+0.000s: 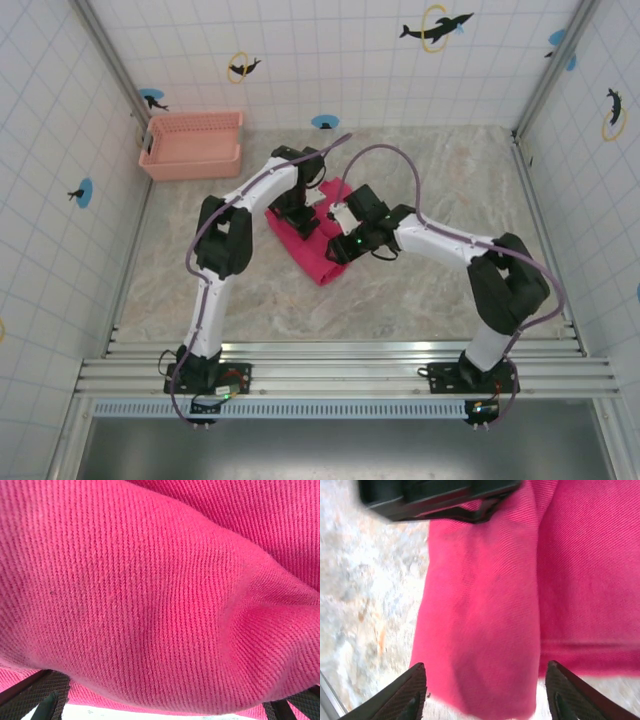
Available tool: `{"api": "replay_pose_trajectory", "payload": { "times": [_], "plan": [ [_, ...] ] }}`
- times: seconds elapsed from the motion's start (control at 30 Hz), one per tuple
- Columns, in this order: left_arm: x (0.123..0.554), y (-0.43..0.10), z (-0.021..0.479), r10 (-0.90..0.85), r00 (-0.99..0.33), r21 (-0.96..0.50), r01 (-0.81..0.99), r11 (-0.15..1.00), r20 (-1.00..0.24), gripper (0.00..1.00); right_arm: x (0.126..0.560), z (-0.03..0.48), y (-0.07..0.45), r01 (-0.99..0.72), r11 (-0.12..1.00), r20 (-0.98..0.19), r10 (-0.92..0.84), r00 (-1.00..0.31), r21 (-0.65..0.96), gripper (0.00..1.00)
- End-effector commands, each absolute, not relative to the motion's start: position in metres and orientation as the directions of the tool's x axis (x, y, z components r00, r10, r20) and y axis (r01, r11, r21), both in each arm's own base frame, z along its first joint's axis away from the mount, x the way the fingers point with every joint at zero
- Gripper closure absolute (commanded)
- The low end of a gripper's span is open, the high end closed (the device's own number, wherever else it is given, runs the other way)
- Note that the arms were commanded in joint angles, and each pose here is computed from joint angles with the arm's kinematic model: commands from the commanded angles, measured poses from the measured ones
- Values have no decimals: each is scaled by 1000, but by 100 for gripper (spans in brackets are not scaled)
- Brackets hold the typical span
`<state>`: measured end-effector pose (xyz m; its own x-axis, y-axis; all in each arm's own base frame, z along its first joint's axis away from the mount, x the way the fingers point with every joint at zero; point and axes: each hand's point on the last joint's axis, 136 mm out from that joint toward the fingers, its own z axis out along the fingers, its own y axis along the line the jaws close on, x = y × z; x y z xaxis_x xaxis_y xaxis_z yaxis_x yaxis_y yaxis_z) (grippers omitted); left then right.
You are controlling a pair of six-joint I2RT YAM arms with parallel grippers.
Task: Roll up the long pants
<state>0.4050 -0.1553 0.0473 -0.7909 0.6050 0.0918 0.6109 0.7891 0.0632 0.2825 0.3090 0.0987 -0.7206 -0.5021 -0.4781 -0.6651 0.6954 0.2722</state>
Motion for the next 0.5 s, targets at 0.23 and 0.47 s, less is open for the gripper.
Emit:
{"api": "replay_pose_trajectory", "payload": {
  "times": [0.23,0.47],
  "plan": [
    [409,-152,-2,602,-787,66,613,787,137,2,225,93,354,-792,495,-372,-854,-365,-358,28],
    [408,-152,-1,611,-779,65,623,780,141,2,234,48,371,-698,411,-278,-911,-304,-587,22]
  ]
}}
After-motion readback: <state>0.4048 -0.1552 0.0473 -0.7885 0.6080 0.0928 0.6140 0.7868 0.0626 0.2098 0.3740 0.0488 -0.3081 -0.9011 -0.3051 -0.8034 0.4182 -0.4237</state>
